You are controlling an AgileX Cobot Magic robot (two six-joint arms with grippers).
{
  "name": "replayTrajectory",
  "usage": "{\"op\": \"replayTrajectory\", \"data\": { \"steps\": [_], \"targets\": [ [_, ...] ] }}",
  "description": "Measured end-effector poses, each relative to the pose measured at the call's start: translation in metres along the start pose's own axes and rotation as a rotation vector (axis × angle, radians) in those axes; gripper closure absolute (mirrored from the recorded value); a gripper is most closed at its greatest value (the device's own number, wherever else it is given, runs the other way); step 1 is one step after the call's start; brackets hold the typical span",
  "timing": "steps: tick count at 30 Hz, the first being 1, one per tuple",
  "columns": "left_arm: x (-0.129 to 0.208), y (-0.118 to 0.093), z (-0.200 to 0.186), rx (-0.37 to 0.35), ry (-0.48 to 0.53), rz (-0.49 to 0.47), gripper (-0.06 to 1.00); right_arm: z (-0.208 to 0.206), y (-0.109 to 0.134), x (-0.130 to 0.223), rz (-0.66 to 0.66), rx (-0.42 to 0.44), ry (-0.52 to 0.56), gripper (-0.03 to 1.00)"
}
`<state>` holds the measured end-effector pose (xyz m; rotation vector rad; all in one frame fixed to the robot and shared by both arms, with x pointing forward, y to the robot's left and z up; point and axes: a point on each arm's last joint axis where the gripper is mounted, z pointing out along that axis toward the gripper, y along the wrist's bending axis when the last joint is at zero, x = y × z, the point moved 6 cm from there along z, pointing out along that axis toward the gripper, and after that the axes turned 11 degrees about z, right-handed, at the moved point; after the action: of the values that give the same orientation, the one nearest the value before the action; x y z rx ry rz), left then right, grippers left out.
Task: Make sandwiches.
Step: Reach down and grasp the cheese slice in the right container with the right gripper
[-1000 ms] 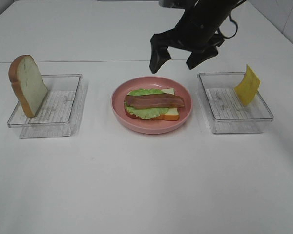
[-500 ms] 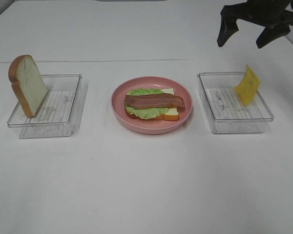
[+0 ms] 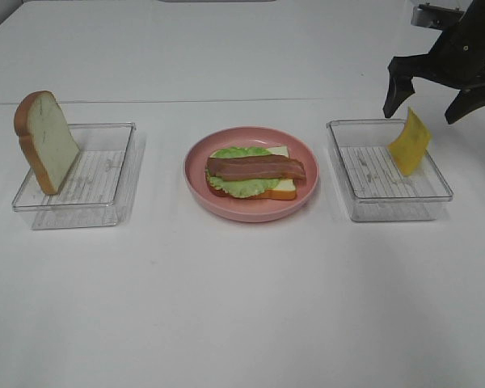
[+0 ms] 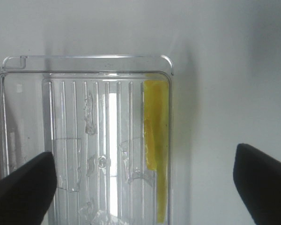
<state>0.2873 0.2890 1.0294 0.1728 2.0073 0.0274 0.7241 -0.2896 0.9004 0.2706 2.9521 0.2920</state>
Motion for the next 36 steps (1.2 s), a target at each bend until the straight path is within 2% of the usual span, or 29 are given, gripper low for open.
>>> {"op": "replayTrajectory", "data": {
  "steps": [5, 16, 28, 34, 36],
  "targets": [
    [0.0, 0.0, 0.0, 0.0, 0.0, 0.0, -0.05, 0.009, -0.002, 0.001, 0.004, 0.003, 0.018, 0.02],
    [0.0, 0.0, 0.0, 0.0, 0.0, 0.0, -0.05, 0.016, -0.003, 0.0, 0.006, 0.004, 0.019, 0.21],
    [0.0, 0.0, 0.0, 0.0, 0.0, 0.0, -0.05, 0.026, -0.006, 0.003, 0.01, 0.008, 0.049, 0.34],
    [0.0, 0.0, 0.0, 0.0, 0.0, 0.0, -0.05, 0.026, -0.006, 0.003, 0.008, 0.012, 0.049, 0.46],
    [0.0, 0.0, 0.0, 0.0, 0.0, 0.0, -0.05, 0.026, -0.008, 0.003, 0.003, 0.023, 0.048, 0.53]
  ]
}}
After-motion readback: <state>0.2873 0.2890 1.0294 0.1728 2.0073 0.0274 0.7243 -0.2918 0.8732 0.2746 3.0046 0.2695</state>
